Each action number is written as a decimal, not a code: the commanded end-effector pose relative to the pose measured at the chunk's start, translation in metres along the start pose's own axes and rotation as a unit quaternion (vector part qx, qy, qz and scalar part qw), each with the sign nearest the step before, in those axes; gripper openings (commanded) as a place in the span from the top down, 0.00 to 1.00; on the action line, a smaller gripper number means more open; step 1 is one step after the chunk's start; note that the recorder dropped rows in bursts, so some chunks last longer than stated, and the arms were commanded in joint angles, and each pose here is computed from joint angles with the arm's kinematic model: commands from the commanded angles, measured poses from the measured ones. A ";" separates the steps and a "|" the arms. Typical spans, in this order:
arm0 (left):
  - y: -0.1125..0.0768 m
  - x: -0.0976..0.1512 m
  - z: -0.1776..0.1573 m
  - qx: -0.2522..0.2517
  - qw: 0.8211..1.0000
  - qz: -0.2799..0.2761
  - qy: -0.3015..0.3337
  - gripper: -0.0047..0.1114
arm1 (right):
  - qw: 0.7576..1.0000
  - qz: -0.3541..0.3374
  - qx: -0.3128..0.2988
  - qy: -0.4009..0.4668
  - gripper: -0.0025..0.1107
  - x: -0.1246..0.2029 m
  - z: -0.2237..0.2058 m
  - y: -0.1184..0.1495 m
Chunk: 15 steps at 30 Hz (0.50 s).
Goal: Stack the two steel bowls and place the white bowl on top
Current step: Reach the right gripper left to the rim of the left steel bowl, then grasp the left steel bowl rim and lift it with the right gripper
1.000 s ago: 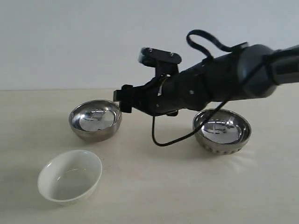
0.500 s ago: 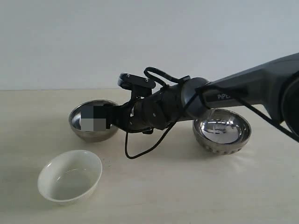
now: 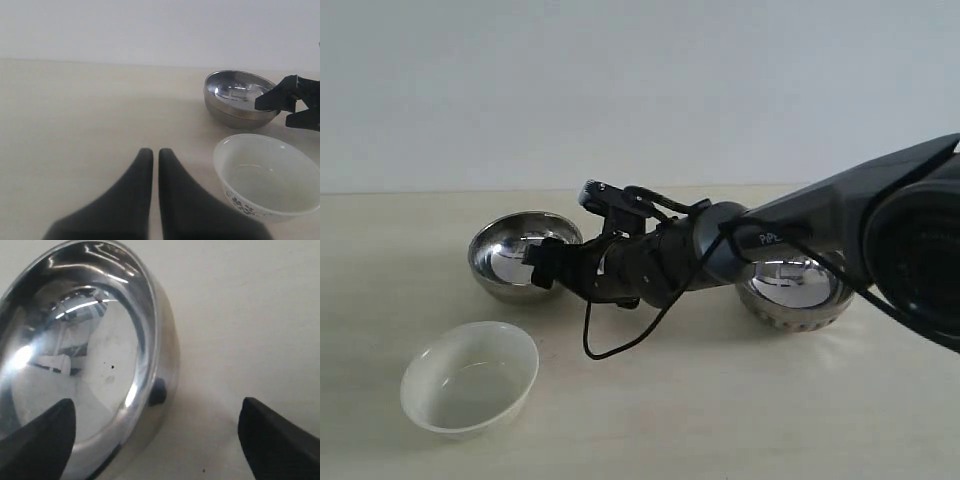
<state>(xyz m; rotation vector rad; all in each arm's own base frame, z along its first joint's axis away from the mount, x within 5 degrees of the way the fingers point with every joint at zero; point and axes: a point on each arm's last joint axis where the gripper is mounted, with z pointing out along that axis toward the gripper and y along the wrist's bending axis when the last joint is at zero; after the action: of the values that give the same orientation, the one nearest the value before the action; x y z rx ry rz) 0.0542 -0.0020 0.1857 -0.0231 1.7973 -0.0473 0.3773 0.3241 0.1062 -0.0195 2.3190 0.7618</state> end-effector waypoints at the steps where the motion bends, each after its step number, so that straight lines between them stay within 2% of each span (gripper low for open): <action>1: 0.000 0.000 0.000 0.002 1.000 -0.002 -0.004 0.93 | 1.000 0.000 -0.010 -0.011 0.40 -0.003 0.000 0.003; 3: 0.000 0.000 0.000 0.002 1.000 -0.002 -0.004 0.93 | 1.000 0.004 -0.010 -0.011 0.55 -0.003 0.000 0.003; 7: 0.000 0.000 0.000 0.002 1.000 -0.002 -0.004 0.93 | 1.000 0.007 -0.008 -0.008 0.92 -0.003 0.000 0.003; 8: 0.000 0.000 0.000 0.002 1.000 -0.002 -0.004 0.93 | 1.000 0.013 -0.008 -0.008 0.98 -0.003 0.000 0.003; 15: 0.000 0.000 0.000 0.002 1.000 -0.002 -0.004 0.93 | 0.999 0.015 -0.020 -0.022 0.98 -0.014 -0.011 0.012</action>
<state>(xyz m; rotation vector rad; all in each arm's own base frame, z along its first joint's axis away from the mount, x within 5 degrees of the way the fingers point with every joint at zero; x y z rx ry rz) 0.0542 -0.0020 0.1857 -0.0231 1.7973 -0.0473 0.3781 0.3248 0.1073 0.0141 2.3156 0.7821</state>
